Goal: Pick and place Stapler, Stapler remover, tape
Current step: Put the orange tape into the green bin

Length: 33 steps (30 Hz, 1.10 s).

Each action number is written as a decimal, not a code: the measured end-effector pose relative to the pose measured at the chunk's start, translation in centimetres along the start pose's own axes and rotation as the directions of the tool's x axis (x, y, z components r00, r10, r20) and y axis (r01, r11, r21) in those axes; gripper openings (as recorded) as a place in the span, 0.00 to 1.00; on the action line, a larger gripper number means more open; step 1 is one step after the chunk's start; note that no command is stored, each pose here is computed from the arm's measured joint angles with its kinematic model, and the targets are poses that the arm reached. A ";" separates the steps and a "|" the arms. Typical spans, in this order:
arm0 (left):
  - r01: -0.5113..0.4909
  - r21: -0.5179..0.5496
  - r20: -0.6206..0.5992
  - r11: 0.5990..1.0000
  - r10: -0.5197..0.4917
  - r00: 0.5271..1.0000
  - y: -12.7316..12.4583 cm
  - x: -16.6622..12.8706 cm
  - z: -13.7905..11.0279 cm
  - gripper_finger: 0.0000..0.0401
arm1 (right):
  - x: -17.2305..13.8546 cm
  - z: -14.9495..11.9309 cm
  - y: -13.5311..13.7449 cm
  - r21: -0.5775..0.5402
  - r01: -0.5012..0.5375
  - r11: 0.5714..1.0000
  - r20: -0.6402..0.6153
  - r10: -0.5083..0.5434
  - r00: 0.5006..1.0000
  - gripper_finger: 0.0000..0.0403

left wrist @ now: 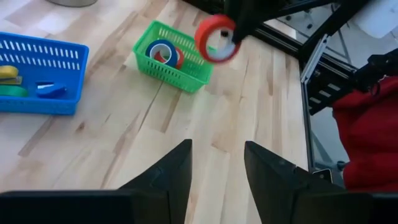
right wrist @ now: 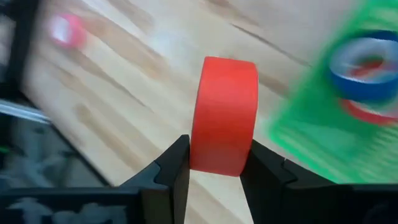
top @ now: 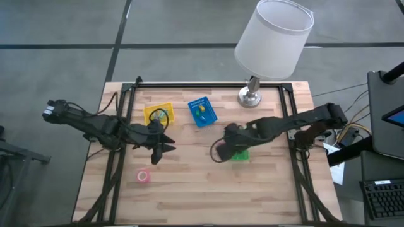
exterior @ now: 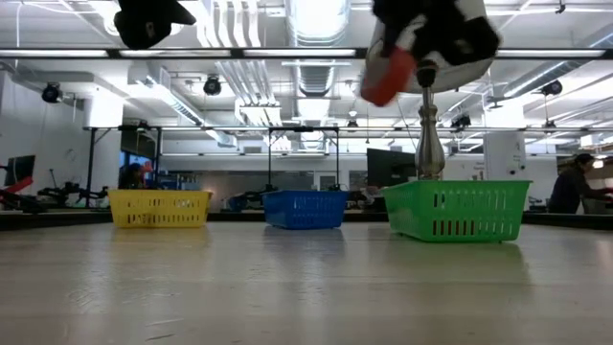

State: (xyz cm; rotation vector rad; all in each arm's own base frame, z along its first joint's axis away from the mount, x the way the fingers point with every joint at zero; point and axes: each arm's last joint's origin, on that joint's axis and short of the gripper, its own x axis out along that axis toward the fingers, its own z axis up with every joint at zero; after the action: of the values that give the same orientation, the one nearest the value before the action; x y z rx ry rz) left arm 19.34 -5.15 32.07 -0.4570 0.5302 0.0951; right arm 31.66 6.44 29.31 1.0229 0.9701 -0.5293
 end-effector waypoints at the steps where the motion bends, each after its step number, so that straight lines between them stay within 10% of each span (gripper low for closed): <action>1: 0.000 0.000 0.001 1.000 0.000 1.000 0.0 0.0 0.0 0.37 | -0.6 -0.1 -0.5 -0.008 0.036 0.999 -0.012 -0.036 0.999 0.29; 6: -0.005 0.002 -0.005 1.000 0.005 1.000 0.0 0.3 0.0 0.37 | -2.4 -0.8 -2.8 -0.041 0.208 0.977 -0.095 -0.211 0.973 0.27; 14: -0.007 0.003 -0.008 1.000 0.007 1.000 0.0 0.4 -0.1 0.37 | -0.8 -0.3 -3.6 -0.399 0.253 0.881 -0.133 -0.329 0.935 0.29; 26: -0.006 -0.017 -0.010 1.000 0.006 1.000 0.0 0.5 -0.2 0.37 | 6.1 0.0 -4.2 -0.784 0.159 0.600 -0.230 -0.519 0.823 0.30; 33: 0.004 -0.057 -0.040 0.998 -0.006 0.999 0.1 0.7 -0.6 0.37 | 8.8 0.1 -5.0 -0.847 0.127 0.516 -0.257 -0.606 0.753 0.30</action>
State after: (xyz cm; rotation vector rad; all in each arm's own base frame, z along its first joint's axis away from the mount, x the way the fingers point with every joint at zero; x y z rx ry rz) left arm 19.63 -5.37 31.18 -0.5162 0.5669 0.0965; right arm 32.26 4.61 19.39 0.0724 1.7648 -0.0925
